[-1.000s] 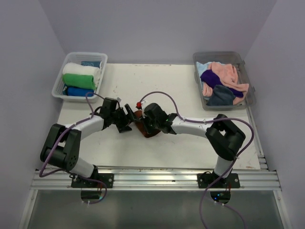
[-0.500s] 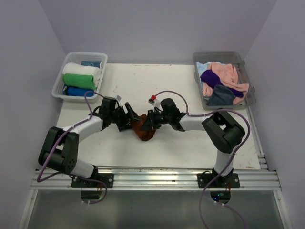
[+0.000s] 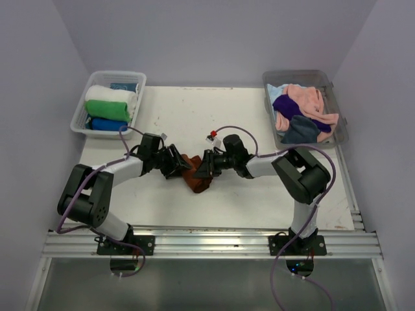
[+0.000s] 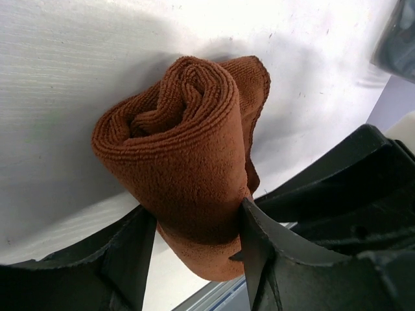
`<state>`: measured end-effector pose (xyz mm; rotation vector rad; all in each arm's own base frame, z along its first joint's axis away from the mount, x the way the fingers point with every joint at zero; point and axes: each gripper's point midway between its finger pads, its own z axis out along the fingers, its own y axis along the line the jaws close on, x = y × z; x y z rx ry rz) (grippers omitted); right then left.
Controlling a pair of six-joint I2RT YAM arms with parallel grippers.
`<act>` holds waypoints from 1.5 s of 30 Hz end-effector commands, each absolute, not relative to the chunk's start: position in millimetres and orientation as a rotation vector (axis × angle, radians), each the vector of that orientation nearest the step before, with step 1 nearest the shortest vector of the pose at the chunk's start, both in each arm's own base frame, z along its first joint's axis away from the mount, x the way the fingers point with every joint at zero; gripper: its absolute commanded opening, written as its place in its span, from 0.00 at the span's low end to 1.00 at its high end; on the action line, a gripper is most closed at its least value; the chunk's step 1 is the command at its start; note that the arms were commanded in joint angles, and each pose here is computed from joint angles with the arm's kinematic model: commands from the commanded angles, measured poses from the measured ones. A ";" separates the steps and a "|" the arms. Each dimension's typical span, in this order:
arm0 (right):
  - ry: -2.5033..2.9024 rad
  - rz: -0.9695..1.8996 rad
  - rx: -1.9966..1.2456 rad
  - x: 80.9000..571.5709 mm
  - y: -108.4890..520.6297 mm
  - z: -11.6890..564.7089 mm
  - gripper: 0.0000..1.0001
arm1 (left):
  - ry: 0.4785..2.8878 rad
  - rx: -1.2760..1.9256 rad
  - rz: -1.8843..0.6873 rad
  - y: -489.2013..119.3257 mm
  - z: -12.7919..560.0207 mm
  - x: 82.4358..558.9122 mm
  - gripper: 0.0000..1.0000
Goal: Roll the towels
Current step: Roll the towel
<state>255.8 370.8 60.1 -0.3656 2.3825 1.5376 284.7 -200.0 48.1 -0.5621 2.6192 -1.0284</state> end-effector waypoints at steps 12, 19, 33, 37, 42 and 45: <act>2.297 0.755 -0.708 263.4 349.1 119.8 0.68 | 2.656 -0.608 -0.998 -197.9 40.2 282.7 0.54; 2.188 0.449 -0.932 241.3 376.2 121.8 0.67 | 2.657 -0.611 -0.996 -197.8 40.2 282.8 0.54; 2.148 0.088 -1.016 245.4 385.1 82.0 0.68 | 2.661 -0.612 -0.993 -197.4 40.4 281.6 0.54; 2.174 0.071 -1.000 247.6 387.2 65.9 0.59 | 2.655 -0.608 -0.996 -197.5 42.6 282.2 0.54; 2.185 0.084 -0.974 249.6 388.3 64.4 0.19 | 2.643 -0.585 -0.987 -195.7 49.6 283.8 0.58; 2.209 0.222 -0.947 247.1 393.5 72.4 0.03 | 2.619 -0.564 -0.991 -194.0 59.3 289.6 0.68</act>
